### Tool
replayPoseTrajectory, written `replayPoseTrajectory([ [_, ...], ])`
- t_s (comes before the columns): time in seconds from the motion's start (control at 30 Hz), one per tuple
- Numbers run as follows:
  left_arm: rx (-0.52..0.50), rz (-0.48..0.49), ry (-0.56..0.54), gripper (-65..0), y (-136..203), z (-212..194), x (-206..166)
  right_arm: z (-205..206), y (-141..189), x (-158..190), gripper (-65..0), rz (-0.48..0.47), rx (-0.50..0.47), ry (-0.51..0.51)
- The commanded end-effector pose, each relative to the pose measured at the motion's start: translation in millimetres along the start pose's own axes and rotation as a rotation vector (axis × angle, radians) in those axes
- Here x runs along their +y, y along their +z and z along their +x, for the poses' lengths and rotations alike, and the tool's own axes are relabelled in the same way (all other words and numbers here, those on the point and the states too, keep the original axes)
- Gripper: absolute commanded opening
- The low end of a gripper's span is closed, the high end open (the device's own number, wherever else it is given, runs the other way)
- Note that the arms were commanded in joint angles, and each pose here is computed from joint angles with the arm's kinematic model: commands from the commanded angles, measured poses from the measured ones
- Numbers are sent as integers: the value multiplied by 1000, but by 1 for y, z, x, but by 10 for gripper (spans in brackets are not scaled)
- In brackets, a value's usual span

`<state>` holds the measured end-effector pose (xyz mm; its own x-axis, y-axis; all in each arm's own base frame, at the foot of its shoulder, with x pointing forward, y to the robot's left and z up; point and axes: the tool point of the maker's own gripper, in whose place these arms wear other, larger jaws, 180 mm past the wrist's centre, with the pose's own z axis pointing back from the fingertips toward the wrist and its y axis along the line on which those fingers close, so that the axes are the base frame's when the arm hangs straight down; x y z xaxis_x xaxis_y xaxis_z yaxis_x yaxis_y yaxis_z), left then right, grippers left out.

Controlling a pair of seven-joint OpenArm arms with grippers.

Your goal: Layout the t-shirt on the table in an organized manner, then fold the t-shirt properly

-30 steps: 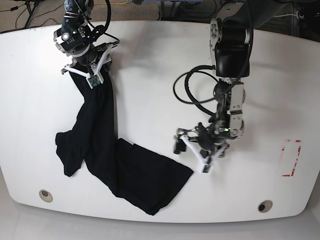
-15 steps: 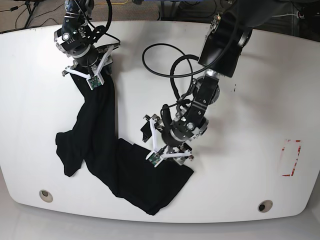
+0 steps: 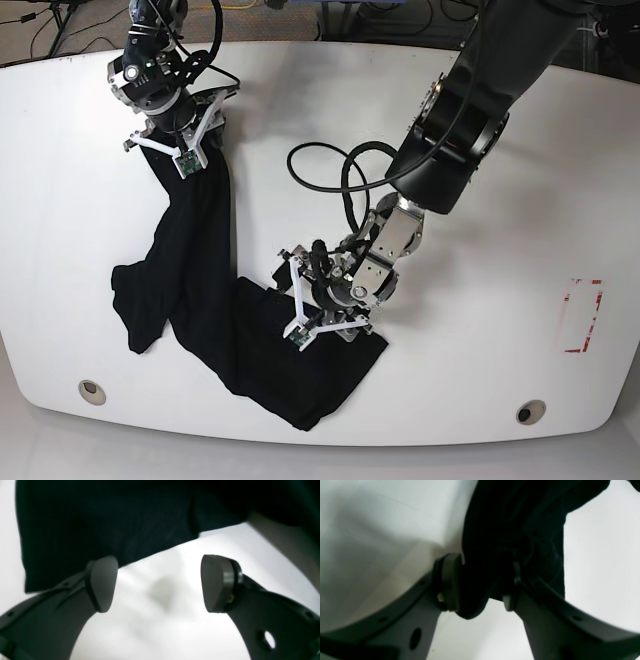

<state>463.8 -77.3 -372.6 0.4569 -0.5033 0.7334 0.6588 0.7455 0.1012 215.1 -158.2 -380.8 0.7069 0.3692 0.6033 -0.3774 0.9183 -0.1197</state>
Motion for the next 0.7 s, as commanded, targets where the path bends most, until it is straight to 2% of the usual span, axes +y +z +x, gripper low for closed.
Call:
replayPoseTrajectory([
  [0.0, -82, 55, 52, -96, 2, 38, 24, 11, 4, -3, -403, -9, -45, 3],
  [0.13, -90, 97, 149, -31, -4, 36, 39, 11, 4, -3, -403, -7, -45, 5],
  [0.3, -74, 122, 214, -26, -10, 23, 49, 11, 4, -2, -403, -5, -45, 8],
  [0.67, -6, 153, 239, -29, -17, -11, 55, 11, 4, -2, -403, -3, -46, 11],
])
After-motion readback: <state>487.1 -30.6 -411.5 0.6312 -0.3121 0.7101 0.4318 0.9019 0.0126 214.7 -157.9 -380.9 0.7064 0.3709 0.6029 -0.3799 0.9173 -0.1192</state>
